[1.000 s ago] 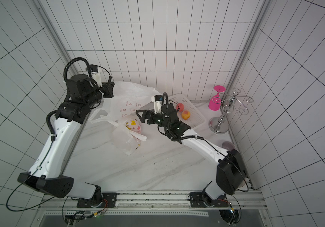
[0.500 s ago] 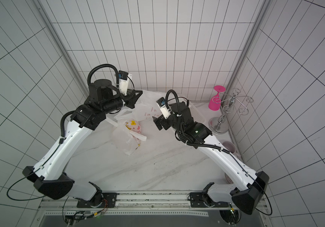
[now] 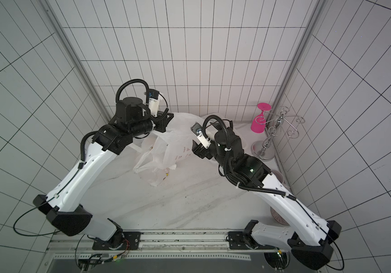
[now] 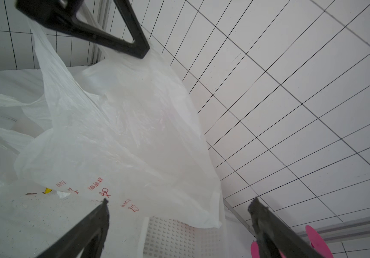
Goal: Place the peach into a plastic bag & tie a knot
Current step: Adjust the plastic bag at the center of the board.
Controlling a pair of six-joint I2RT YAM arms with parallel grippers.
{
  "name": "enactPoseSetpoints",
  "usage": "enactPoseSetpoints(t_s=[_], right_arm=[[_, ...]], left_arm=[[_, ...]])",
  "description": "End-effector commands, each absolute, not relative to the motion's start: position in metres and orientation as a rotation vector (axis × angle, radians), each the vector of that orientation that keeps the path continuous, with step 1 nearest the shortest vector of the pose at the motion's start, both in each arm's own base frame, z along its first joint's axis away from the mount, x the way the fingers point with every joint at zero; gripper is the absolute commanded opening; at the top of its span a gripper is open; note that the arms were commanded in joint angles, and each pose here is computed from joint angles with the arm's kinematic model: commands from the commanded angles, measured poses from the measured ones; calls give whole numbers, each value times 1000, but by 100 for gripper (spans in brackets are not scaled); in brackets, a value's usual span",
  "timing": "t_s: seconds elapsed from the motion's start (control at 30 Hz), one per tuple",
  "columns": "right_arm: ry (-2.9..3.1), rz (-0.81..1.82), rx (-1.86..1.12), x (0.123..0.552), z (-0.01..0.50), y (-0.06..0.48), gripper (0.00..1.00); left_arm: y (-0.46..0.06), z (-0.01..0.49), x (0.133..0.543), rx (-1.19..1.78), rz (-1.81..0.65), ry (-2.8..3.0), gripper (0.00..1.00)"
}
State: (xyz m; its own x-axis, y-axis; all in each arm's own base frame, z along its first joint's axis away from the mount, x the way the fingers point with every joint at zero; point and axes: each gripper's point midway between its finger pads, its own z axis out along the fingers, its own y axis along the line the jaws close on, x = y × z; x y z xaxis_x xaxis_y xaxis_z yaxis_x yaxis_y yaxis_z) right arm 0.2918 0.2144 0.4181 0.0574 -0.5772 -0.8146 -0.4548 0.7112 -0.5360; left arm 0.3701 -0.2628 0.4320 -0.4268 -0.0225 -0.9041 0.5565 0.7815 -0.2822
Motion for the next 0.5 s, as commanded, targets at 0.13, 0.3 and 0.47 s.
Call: enactPoseSetpoints(t_s=[0.13, 0.3, 0.47], right_arm=[[1623, -227, -1133, 308, 380, 240, 99], [1631, -220, -1121, 339, 378, 248, 99], [1640, -125, -1075, 355, 372, 260, 92]], left_arm=[[-279, 444, 351, 439, -803, 1914, 0], [-285, 443, 334, 481, -869, 1938, 0], [-293, 442, 322, 510, -966, 1940, 0]])
